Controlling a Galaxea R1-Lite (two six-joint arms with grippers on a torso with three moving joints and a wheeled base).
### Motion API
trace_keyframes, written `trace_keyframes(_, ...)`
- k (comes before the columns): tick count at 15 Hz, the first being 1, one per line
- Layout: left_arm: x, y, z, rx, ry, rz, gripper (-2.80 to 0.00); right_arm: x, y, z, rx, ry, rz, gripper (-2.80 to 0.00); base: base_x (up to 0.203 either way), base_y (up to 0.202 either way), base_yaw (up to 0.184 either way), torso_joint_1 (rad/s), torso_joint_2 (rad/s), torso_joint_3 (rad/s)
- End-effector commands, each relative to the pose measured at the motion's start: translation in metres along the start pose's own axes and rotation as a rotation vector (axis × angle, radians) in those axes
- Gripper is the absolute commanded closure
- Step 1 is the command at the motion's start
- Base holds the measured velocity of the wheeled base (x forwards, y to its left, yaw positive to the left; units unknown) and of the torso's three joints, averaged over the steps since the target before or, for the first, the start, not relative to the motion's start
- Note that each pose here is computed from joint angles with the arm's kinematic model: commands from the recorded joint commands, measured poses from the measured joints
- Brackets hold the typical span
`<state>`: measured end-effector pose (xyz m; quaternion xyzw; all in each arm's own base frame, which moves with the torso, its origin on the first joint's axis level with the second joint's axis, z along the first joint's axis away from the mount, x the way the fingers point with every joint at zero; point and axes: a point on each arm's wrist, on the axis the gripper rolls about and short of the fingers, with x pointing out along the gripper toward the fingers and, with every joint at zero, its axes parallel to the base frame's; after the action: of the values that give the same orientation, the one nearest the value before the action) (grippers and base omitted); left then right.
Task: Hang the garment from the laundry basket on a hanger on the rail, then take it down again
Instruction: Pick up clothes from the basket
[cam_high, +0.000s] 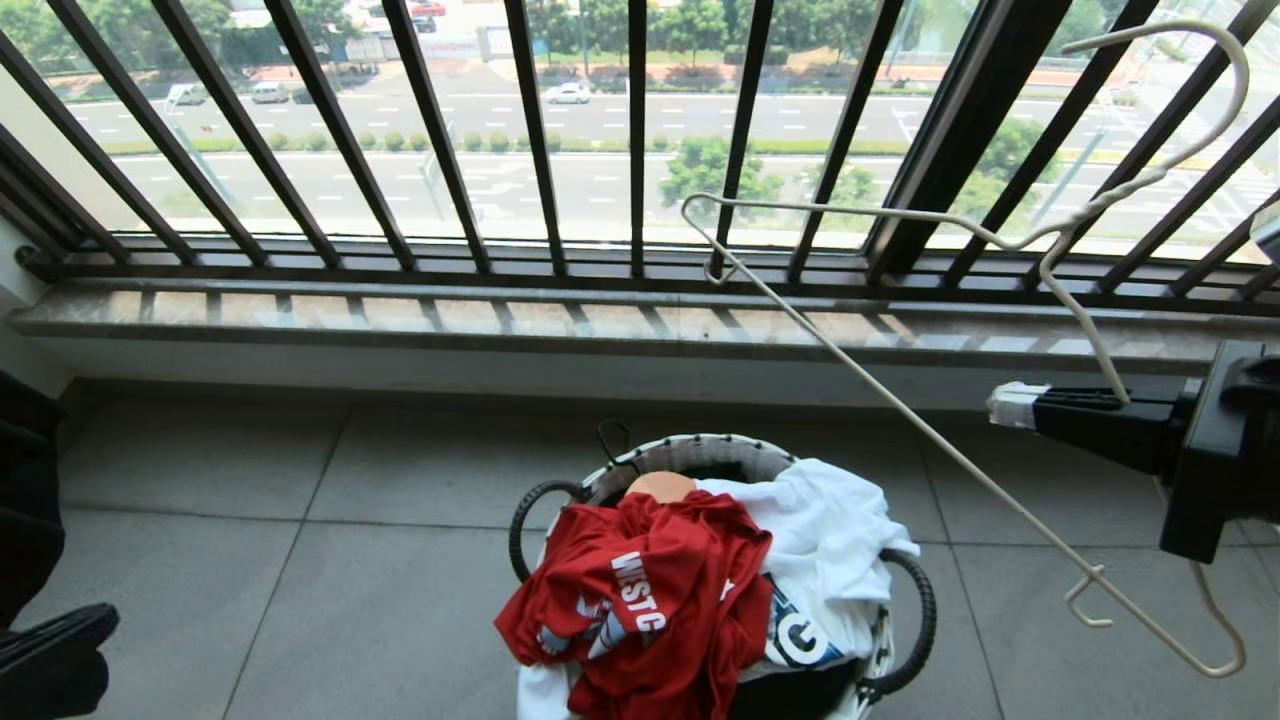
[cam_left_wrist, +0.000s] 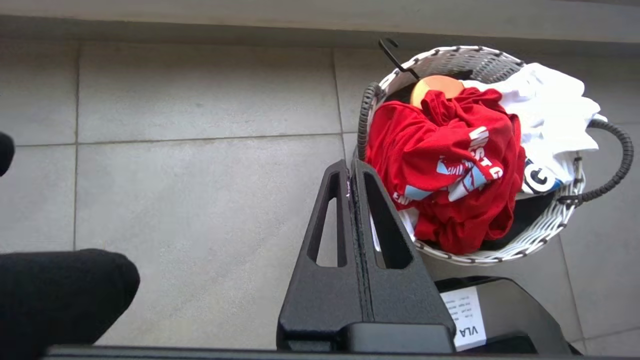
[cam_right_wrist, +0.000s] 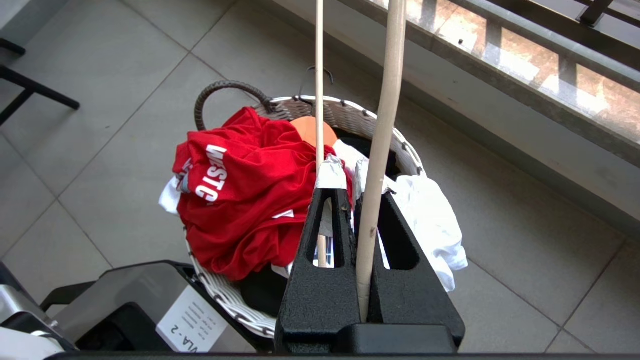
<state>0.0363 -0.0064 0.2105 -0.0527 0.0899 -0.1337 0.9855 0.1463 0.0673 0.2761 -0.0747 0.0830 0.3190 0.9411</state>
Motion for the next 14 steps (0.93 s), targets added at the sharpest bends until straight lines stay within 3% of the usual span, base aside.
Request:
trace_keyframes(1,0.062,-0.001,0.025,-0.017,0.198,-0.155,0.0,0.001,0.0,0.0,-0.002,0.0,0.002,0.0,0.0,0.0,0.0,0.0,0.0,0.0)
trace_keyframes(4,0.115,-0.038,0.032,0.048,0.349,-0.366,0.0,0.002,-0.001,0.003,0.003,-0.006,-0.009,0.0,0.0,0.0,0.0,0.0,0.0,0.0)
trace_keyframes(10,0.211,-0.115,0.004,0.168,0.571,-0.454,0.0,-0.004,-0.01,0.008,0.006,-0.028,-0.069,0.0,0.0,0.0,0.0,0.0,0.0,0.0)
trace_keyframes(14,0.222,-0.135,-0.008,0.133,0.578,-0.471,0.0,-0.001,-0.014,0.007,0.012,-0.017,-0.088,0.0,0.0,0.0,0.0,0.0,0.0,0.0)
